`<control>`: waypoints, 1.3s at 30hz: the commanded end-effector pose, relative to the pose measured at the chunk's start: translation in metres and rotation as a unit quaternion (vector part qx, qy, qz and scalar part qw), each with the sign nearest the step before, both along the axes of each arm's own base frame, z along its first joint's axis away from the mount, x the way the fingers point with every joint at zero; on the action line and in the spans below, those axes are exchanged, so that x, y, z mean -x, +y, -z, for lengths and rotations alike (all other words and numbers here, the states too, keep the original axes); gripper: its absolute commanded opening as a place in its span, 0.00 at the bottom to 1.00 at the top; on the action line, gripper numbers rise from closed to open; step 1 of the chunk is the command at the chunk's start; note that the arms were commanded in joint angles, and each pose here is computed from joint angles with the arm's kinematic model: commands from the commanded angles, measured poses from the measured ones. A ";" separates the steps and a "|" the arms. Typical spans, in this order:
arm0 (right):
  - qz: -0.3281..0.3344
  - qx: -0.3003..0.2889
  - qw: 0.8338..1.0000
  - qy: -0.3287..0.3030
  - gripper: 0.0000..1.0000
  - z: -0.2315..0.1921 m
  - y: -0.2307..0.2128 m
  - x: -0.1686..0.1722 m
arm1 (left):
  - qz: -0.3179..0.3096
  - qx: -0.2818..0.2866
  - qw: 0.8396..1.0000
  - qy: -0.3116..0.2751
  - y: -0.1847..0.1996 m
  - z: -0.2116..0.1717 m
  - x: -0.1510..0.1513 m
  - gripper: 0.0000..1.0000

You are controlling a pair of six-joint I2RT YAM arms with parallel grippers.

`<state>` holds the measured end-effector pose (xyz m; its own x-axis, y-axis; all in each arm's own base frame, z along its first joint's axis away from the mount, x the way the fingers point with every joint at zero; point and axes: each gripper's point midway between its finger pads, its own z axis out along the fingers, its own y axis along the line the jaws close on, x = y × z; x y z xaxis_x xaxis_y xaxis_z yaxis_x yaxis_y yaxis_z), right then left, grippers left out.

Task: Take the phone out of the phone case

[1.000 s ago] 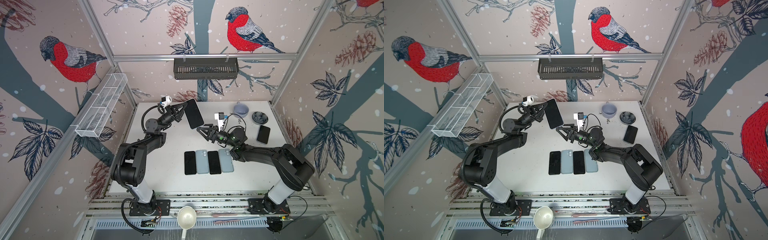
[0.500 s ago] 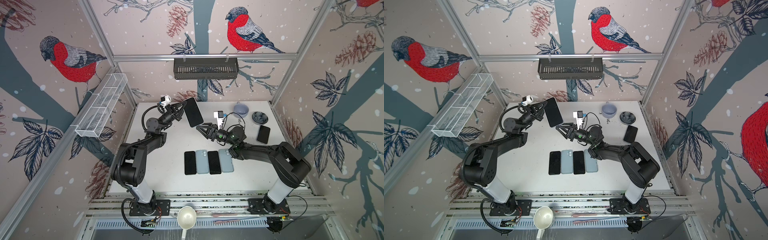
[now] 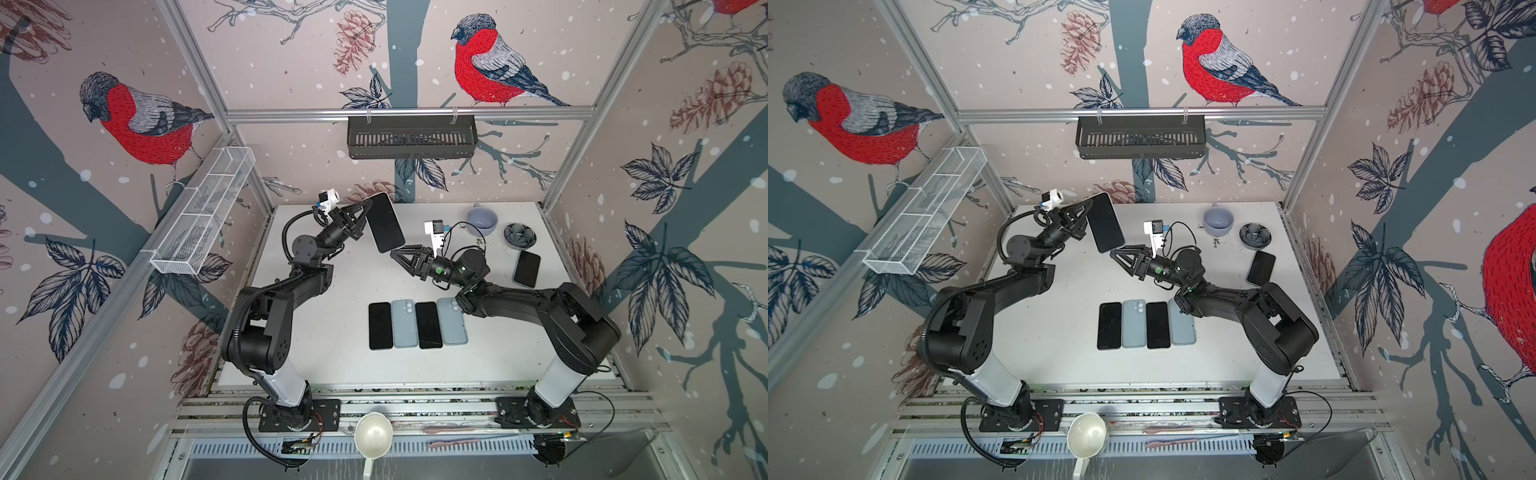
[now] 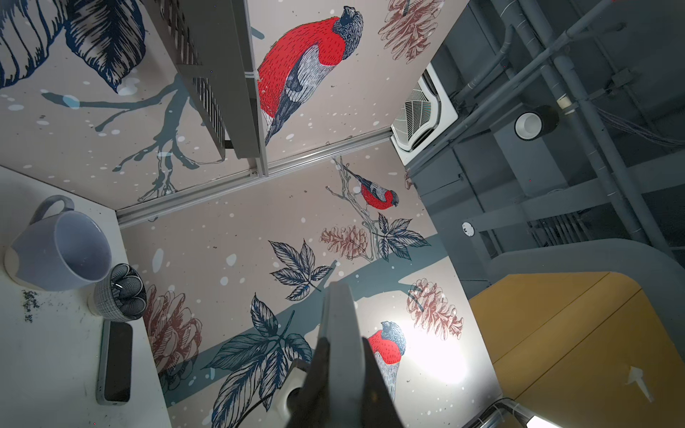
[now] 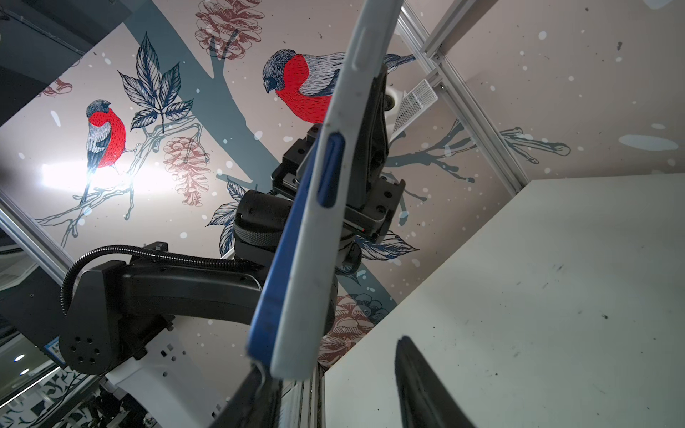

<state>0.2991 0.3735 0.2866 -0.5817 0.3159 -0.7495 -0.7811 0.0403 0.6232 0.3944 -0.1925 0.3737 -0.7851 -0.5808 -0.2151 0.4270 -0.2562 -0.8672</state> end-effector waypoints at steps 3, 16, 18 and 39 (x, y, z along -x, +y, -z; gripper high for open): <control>0.087 0.042 0.991 0.091 0.48 0.037 -0.006 -0.040 | 0.090 -0.015 0.986 -0.136 -0.016 -0.035 0.070 0.00; 0.087 0.011 0.993 0.079 0.48 0.022 -0.021 -0.034 | 0.092 -0.028 0.989 -0.116 -0.022 -0.022 0.063 0.00; 0.084 0.004 0.994 0.073 0.48 0.018 -0.025 -0.031 | 0.091 -0.033 0.989 -0.107 -0.023 -0.016 0.060 0.00; 0.027 -0.054 0.995 0.079 0.09 0.001 -0.050 0.020 | 0.050 -0.104 0.993 -0.031 -0.033 0.039 0.022 0.00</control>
